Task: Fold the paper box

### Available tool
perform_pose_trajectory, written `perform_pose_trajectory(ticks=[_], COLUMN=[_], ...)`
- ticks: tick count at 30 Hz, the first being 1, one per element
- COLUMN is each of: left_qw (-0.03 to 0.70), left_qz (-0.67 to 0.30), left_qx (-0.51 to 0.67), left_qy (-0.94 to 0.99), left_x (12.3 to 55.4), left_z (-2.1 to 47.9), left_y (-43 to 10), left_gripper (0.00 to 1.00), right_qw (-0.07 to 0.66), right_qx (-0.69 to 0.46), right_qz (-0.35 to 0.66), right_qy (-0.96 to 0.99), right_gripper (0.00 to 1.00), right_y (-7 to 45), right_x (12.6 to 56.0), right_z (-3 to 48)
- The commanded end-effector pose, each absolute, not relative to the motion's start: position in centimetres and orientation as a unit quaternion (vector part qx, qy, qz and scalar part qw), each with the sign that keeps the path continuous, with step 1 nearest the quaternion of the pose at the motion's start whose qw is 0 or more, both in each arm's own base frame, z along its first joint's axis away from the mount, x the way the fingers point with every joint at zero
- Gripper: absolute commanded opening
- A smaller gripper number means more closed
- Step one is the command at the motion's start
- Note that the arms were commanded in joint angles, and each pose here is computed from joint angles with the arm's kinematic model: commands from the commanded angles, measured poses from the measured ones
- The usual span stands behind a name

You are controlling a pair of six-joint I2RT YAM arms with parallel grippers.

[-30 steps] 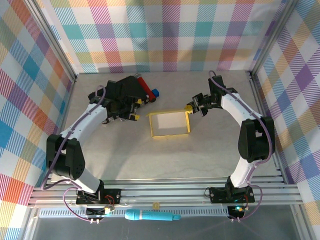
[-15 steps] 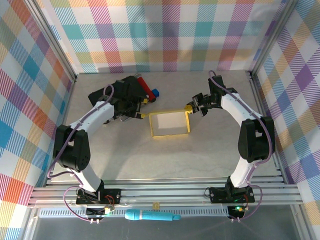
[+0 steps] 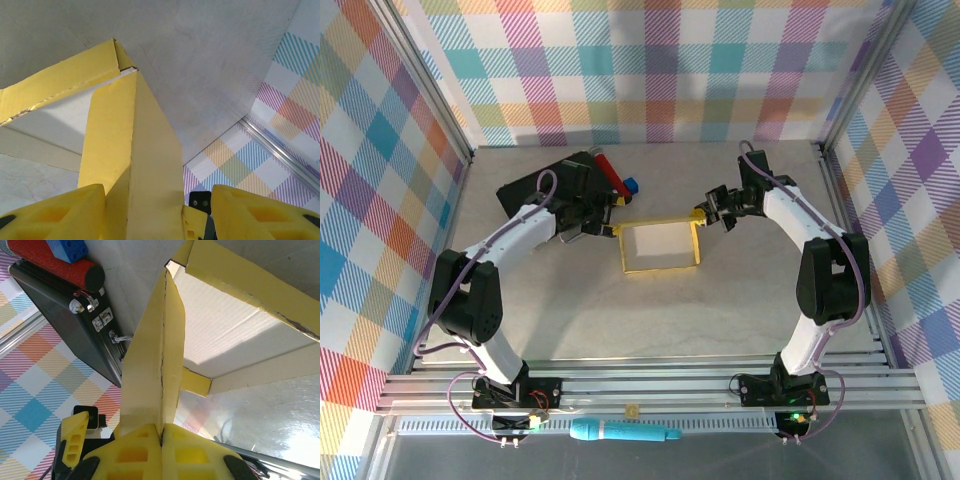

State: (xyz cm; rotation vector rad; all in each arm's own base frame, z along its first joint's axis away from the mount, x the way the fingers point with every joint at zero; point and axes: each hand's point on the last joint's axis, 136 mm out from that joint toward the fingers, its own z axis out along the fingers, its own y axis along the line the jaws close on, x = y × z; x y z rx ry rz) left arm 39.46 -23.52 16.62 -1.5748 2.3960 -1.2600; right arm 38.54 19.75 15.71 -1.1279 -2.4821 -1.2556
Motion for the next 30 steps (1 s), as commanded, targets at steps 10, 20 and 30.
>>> perform_pose_trajectory(ticks=[10,20,30], left_qw=[-0.012,0.008,0.011], left_qz=[-0.405,-0.386,-0.338], left_qx=[-0.498,-0.46,-0.422], left_qy=[0.767,0.8,0.841], left_x=[38.6,38.5,36.9], left_z=[14.8,10.7,8.0], left_y=[-24.8,-24.5,-23.6], left_gripper=[0.32,0.26,0.26], right_qw=[0.053,0.017,0.014], right_qx=[-0.352,-0.264,-0.216], right_qz=[-0.436,-0.427,-0.38], right_qy=[-0.827,-0.864,-0.899], right_gripper=[0.0,0.0,0.02], right_y=[20.0,20.7,20.3], right_x=[38.3,38.3,36.5], right_z=[15.5,13.4,10.8])
